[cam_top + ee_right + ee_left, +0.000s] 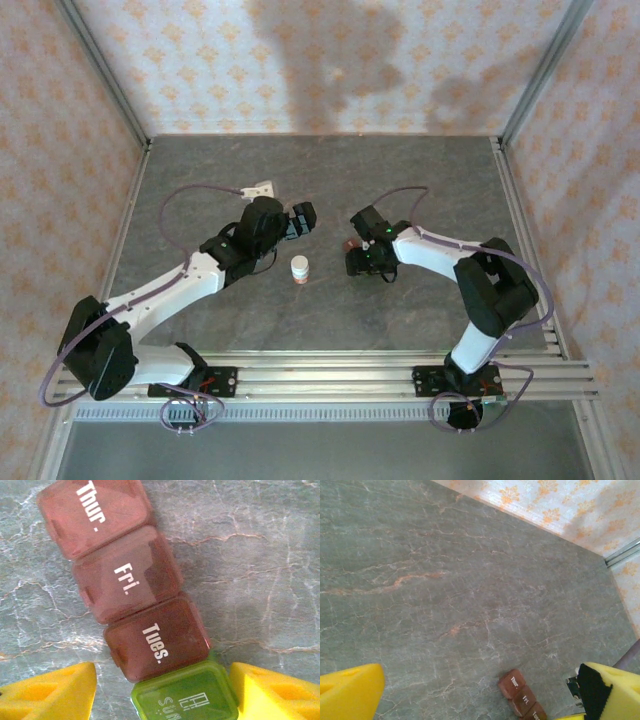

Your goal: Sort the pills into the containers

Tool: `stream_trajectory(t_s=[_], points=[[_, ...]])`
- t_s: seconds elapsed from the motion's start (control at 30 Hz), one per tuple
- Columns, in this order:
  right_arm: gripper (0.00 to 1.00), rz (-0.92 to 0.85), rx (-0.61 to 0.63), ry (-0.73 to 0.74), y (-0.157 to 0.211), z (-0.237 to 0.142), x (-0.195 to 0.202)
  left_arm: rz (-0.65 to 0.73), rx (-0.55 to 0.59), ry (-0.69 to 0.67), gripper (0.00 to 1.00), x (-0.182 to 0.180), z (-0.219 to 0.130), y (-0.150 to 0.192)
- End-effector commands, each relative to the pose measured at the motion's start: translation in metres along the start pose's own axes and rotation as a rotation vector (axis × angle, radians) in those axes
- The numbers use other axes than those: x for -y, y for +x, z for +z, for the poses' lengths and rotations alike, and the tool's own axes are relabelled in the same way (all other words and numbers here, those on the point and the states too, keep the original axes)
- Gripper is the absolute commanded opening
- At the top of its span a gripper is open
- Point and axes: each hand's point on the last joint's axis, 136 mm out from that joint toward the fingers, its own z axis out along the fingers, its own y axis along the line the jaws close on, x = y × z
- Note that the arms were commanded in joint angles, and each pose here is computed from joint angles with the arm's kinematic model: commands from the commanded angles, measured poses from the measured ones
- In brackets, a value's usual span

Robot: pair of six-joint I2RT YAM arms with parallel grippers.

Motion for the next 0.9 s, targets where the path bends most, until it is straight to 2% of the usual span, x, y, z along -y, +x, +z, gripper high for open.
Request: stream_trajectory(t_s=[0.0,0.13,0.3,0.53,0.63,0.87], points=[[0.70,-0.036,0.007,-0.026,0.000,0.003,-0.004,-0.023,0.014,0.024,1.00,0.005,0.002,-0.008],[0.67,-0.044,0.001,-0.011,-0.001,0.011,-0.002,-0.033,0.005,0.027,1.00,0.005,0.005,-0.005],[0.59,-0.048,-0.017,-0.013,0.003,0.018,-0.002,-0.042,0.004,0.034,1.00,0.008,0.007,-0.006],[0.41,-0.051,-0.010,-0.018,0.008,0.019,0.000,-0.051,-0.004,0.043,1.00,0.010,0.010,-0.005],[0.35,-0.052,0.013,-0.031,0.005,0.011,-0.002,-0.059,-0.007,0.051,1.00,0.012,0.010,-0.004],[0.32,-0.054,0.118,-0.096,-0.009,-0.032,-0.012,-0.085,-0.046,0.146,1.00,0.032,0.007,-0.003]])
